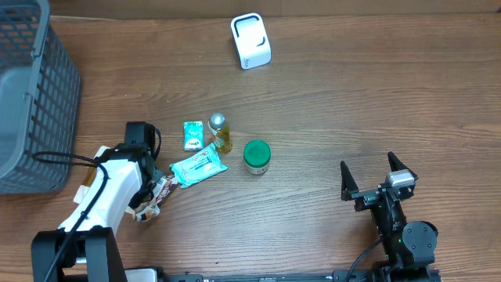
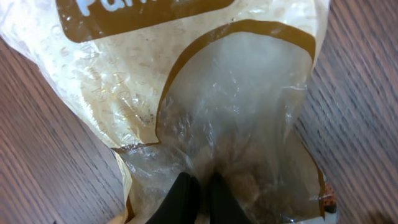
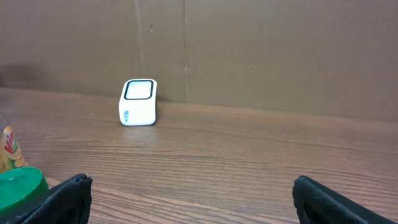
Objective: Scan the item barcode
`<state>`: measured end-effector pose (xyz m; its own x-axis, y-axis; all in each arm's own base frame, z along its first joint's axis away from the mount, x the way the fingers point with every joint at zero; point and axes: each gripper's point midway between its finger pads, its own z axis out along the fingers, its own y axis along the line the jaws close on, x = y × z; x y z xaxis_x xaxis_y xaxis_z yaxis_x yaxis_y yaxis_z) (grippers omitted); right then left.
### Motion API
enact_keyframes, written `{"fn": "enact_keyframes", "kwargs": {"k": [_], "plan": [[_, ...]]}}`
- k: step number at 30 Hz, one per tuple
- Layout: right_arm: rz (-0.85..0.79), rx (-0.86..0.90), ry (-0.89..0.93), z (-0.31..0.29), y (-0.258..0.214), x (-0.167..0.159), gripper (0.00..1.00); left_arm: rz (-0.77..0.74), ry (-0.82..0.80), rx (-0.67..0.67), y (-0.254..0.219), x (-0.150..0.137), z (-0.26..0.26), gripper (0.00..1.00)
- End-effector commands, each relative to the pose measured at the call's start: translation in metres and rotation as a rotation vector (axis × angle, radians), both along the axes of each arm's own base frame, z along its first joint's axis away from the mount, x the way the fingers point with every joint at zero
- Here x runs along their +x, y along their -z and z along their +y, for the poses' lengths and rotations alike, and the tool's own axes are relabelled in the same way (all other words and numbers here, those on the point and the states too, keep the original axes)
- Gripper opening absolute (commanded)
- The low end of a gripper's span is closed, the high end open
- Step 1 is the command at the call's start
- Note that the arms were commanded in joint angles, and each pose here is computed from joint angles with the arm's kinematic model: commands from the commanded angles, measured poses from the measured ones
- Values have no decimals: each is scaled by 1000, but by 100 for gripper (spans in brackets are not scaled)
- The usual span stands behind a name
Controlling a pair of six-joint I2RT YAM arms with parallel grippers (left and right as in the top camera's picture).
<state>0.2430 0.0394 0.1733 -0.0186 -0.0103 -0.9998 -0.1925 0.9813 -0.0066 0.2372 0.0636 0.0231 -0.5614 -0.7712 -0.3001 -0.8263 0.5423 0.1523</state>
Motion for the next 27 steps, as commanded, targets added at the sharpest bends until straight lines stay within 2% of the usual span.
{"fn": "enact_keyframes", "kwargs": {"k": [1, 3, 5, 7, 9, 14, 21, 27], "plan": [[-3, -4, 12, -2, 2, 1, 100, 56, 59, -88, -3, 1, -10, 7], [-3, -4, 12, -2, 2, 1, 100, 35, 118, -116, -12, 15, -13, 4], [-3, -4, 12, -2, 2, 1, 100, 2, 284, -164, -20, 35, -24, 10], [-3, -4, 12, -2, 2, 1, 100, -30, 358, -178, -24, 47, -29, 16], [-3, -4, 12, -2, 2, 1, 100, -30, 358, -183, -25, 47, -29, 20], [-3, -4, 12, -2, 2, 1, 100, 30, 347, -187, -26, 33, -28, 38], [-3, -4, 12, -2, 2, 1, 100, 24, 293, -149, -28, 33, -10, 62], [-3, -4, 12, -2, 2, 1, 100, 32, 300, -139, -26, 32, -4, 62]]}}
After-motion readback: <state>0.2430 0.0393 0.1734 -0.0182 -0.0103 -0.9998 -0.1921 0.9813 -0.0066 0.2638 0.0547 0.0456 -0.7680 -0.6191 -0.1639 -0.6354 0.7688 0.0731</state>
